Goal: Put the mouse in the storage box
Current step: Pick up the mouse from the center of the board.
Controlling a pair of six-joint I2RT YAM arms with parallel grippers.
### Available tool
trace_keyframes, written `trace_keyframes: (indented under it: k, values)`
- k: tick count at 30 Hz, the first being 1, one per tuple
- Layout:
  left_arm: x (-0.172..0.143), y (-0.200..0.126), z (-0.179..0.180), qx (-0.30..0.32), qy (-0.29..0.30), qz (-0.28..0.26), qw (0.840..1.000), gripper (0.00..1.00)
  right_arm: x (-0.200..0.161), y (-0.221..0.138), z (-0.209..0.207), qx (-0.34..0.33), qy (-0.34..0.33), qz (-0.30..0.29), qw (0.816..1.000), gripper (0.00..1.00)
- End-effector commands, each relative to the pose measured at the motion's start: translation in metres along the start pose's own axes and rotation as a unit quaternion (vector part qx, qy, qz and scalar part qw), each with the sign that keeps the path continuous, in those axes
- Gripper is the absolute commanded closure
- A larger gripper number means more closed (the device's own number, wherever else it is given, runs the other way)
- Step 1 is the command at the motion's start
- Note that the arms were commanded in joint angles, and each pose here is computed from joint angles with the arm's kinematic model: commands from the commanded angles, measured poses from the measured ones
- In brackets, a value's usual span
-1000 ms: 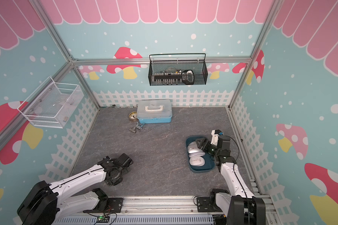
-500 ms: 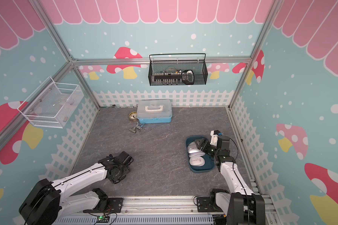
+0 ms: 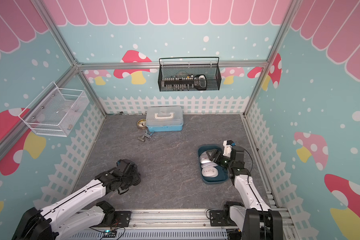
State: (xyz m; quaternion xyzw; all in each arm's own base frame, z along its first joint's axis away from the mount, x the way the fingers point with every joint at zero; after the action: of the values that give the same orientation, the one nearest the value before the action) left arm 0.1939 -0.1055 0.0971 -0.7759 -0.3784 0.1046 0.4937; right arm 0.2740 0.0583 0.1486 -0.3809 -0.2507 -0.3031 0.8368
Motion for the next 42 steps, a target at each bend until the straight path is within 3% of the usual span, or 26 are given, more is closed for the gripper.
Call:
trace_keyframes:
  k: [1, 5, 8, 10, 13, 22, 33, 38, 42]
  values:
    - [-0.008, -0.043, -0.100, -0.237, 0.147, 0.026, 0.960, 0.60, -0.003, 0.002, 0.032, 0.061, 0.007, 0.007, 0.998, 0.19]
    - [-0.031, -0.080, -0.163, -0.305, 0.285, -0.004, 0.909, 0.61, -0.011, 0.008, 0.082, 0.131, -0.025, 0.033, 0.991, 0.19]
    - [-0.060, -0.086, -0.192, -0.323, 0.377, 0.004, 0.868, 0.62, -0.017, 0.011, 0.121, 0.214, -0.035, 0.076, 0.973, 0.19]
    - [-0.090, -0.089, -0.203, -0.338, 0.448, 0.022, 0.827, 0.62, -0.018, 0.007, 0.153, 0.288, -0.052, 0.095, 0.952, 0.15]
    - [-0.109, -0.082, -0.210, -0.332, 0.479, 0.027, 0.812, 0.64, -0.016, -0.001, 0.176, 0.334, -0.056, 0.106, 0.935, 0.14]
    - [-0.119, -0.073, -0.214, -0.327, 0.485, 0.034, 0.810, 0.66, -0.007, -0.010, 0.181, 0.325, -0.057, 0.080, 0.941, 0.13]
    - [-0.113, -0.071, -0.196, -0.315, 0.469, 0.026, 0.824, 0.68, 0.015, -0.012, 0.166, 0.219, -0.031, 0.022, 0.975, 0.13]
    - [-0.112, -0.072, -0.186, -0.314, 0.463, 0.029, 0.828, 0.68, 0.022, -0.014, 0.177, 0.243, -0.041, 0.021, 0.969, 0.13]
    - [-0.112, -0.073, -0.188, -0.318, 0.465, 0.025, 0.825, 0.68, 0.008, -0.005, 0.189, 0.273, -0.056, 0.064, 0.958, 0.21]
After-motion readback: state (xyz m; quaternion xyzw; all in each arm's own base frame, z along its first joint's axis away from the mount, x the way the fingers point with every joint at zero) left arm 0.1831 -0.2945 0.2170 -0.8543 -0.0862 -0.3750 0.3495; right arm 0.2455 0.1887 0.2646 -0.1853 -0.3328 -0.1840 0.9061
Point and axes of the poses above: each gripper's point midway between its finger pads, its own y axis out along the fingers, its own z axis along the line the jaws close on, x = y × z, the point moved 4 cm from there along -y, back along the fingers, and after that the axes turned 14 degrees about -y, right-handed, at the moved point
